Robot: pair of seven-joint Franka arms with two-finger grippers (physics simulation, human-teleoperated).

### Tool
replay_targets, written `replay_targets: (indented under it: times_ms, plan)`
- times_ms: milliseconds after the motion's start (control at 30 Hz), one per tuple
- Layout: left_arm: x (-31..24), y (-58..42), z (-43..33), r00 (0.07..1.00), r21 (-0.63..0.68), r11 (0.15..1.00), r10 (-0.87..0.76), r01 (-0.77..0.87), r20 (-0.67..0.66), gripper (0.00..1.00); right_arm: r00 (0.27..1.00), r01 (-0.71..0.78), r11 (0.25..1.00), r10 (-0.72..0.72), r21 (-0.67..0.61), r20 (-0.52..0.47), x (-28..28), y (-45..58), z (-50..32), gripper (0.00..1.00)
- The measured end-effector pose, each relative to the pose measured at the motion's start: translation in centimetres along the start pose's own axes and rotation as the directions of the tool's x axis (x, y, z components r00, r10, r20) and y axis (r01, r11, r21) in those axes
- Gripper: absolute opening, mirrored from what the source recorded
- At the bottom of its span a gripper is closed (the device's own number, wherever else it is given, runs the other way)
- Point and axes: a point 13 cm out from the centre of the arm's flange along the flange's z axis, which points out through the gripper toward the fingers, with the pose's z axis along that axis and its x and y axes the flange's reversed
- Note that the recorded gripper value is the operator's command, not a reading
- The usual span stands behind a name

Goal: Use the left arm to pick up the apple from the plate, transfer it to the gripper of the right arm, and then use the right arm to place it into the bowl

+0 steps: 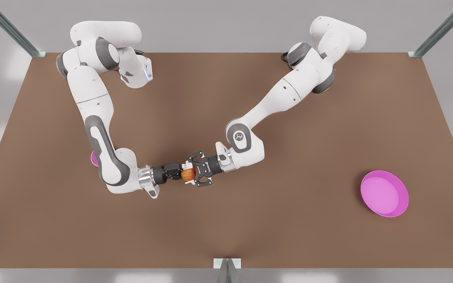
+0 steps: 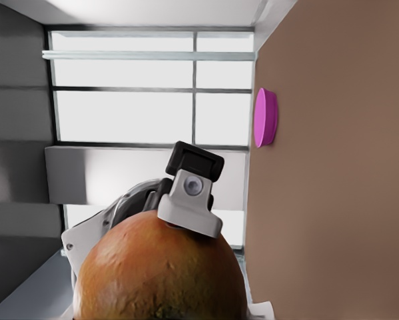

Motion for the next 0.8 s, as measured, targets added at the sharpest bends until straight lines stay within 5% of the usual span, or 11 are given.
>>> replay_targets:
  times_ms: [33,567,700,800]
  plan:
    - [0.0,0.0,0.0,1.0,0.001,1.0,0.0,0.0,0.0,1.0,1.0,0.001,1.0,-0.001,0.0,0.0,0.0,0.0,0.0,0.61]
    - [4.0,3.1,-2.3,0.997,-0.029,0.999,-0.042,0.04,-0.061,1.0,1.0,0.02,1.0,-0.02,-0.001,0.009,-0.3,0.2,-1.1,0.62]
    - [4.2,0.9,-10.0,0.979,0.15,0.983,-0.077,0.105,-0.187,1.0,1.0,0.021,1.0,-0.021,0.012,0.018,-0.5,-0.1,-2.4,0.62]
    - [4.0,7.1,-22.3,0.944,0.043,0.999,0.009,0.006,-0.33,1.0,0.999,0.025,0.999,-0.026,0.024,0.022,-0.5,-0.1,-5.3,0.62]
